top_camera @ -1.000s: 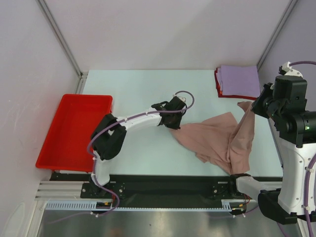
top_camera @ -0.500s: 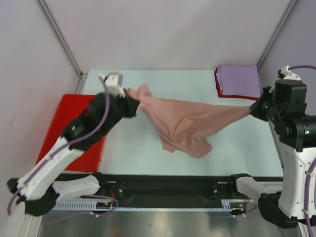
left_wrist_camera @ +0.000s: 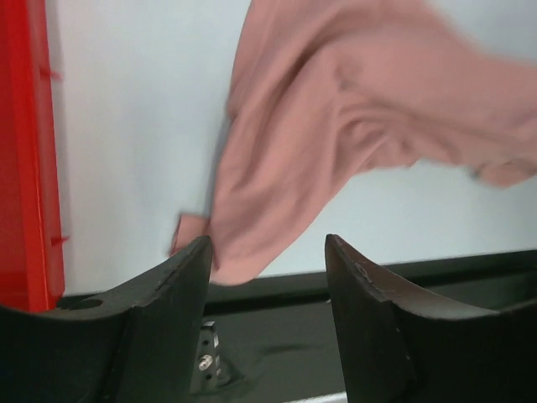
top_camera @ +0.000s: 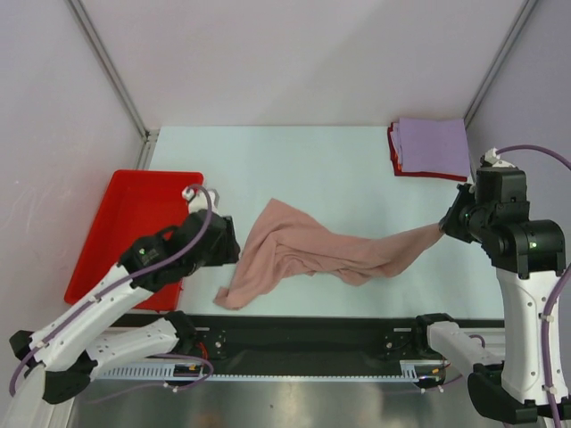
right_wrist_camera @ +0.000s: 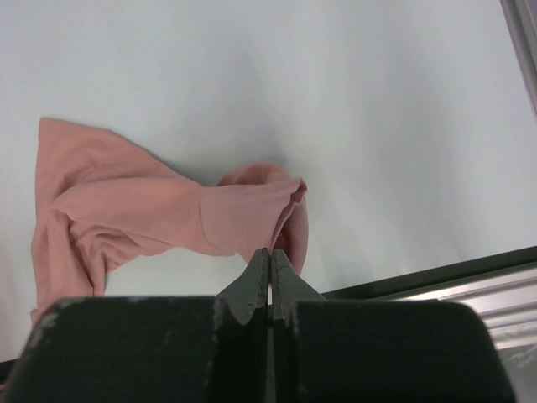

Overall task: Fold and stack the t-shirts
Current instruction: Flatten the tshirt out

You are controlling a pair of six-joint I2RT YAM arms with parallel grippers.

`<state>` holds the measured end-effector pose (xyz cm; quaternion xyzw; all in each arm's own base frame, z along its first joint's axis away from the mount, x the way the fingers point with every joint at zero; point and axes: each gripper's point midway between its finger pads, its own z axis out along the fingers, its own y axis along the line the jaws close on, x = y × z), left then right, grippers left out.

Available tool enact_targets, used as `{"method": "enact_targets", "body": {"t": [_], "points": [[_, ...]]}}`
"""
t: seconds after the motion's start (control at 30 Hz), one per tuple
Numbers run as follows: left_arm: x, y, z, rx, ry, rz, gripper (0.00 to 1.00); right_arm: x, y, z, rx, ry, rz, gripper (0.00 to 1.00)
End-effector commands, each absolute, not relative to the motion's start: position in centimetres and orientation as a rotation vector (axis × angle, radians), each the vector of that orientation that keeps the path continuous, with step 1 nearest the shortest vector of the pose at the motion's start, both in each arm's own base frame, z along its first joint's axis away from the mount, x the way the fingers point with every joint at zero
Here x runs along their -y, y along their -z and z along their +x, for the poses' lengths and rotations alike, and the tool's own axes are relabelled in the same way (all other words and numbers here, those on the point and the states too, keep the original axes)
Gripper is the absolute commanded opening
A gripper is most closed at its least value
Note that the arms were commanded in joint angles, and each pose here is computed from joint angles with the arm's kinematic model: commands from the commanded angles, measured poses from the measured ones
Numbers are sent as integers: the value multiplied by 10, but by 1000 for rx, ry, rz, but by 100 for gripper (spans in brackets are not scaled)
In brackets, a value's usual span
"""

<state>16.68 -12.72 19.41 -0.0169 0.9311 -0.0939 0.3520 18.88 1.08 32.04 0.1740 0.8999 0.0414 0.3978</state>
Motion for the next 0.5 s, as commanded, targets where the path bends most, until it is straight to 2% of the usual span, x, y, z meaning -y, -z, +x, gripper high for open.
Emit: {"method": "enact_targets", "body": {"t": [0.0, 0.2, 0.47], "points": [[138, -245, 208, -2294, 228, -49, 62, -10, -313, 186, -2304, -98, 453, 0], [180, -217, 263, -2391, 292, 44, 59, -5, -299, 187, -2347, -48, 451, 0], [212, -160, 393, -2387, 86, 214, 57, -20, -301, 197, -2326, -158, 473, 0]]}}
